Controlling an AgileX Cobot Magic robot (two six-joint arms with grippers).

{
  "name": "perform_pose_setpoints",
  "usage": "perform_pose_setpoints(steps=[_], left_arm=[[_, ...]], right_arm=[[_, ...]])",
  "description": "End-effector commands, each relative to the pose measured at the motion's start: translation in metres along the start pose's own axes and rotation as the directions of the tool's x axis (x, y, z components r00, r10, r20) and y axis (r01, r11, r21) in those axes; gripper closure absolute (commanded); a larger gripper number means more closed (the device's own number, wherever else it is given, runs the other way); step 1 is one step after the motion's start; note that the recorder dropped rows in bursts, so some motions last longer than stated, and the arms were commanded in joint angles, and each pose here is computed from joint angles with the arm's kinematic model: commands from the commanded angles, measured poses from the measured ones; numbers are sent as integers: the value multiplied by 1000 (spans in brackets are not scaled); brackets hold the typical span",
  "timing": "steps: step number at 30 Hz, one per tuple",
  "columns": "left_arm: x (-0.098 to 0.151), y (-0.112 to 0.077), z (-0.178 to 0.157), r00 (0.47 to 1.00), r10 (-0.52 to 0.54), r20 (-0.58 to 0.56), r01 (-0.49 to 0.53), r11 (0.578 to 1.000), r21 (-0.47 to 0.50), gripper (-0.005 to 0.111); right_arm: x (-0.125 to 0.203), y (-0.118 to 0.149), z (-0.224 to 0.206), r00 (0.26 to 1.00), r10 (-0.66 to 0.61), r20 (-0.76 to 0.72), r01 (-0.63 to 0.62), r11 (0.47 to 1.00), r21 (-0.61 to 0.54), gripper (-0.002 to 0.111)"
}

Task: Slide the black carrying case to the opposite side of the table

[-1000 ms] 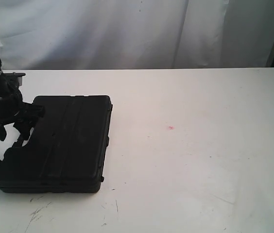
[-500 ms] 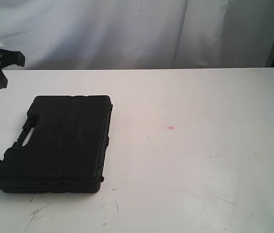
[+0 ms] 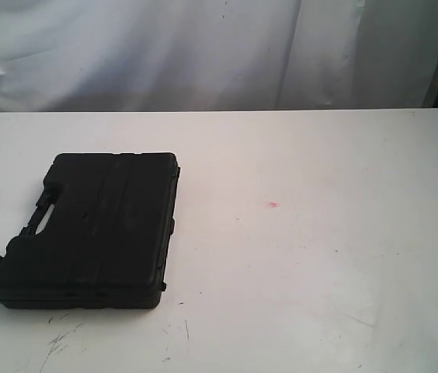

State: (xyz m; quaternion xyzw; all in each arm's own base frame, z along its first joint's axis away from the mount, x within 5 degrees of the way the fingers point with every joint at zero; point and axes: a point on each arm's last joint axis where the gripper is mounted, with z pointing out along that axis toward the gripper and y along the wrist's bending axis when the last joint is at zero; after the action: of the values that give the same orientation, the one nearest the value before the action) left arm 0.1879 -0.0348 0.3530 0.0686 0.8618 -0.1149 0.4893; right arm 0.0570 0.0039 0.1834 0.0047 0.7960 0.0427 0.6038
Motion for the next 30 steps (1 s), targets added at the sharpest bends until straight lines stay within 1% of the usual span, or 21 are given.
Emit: perform_pose_setpoints(steps=[1,7,9,12,15,19,23,26,30], left_arm=[[-4,-6,-35,990,18,142,-18,1000,1,107],[-3,-13,-70,965,41,258,-43,999,2,107],[-1,-13,-80,954,85,286,-80,996,-30,107],[10,-13,-88,948,100,303,-92,995,-41,107],[32,-11,-93,939,115,324,-98,993,-68,107],[66,-5,-92,920,39,390,-7,997,-83,107],[103,0,-86,890,0,457,42,996,-82,107],[129,3,-80,878,-5,478,50,996,-80,107],[152,5,-75,876,-5,482,49,996,-80,107]], right_arm=[[1,0,0,1000,4,5,-4,1000,5,108],[1,0,0,1000,4,5,-4,1000,5,108],[1,0,0,1000,4,5,-4,1000,5,108],[1,0,0,1000,4,5,-4,1000,5,108],[1,0,0,1000,4,5,-4,1000,5,108],[1,0,0,1000,4,5,-4,1000,5,108],[1,0,0,1000,4,5,-4,1000,5,108],[1,0,0,1000,4,5,-4,1000,5,108],[1,0,0,1000,4,5,-4,1000,5,108]])
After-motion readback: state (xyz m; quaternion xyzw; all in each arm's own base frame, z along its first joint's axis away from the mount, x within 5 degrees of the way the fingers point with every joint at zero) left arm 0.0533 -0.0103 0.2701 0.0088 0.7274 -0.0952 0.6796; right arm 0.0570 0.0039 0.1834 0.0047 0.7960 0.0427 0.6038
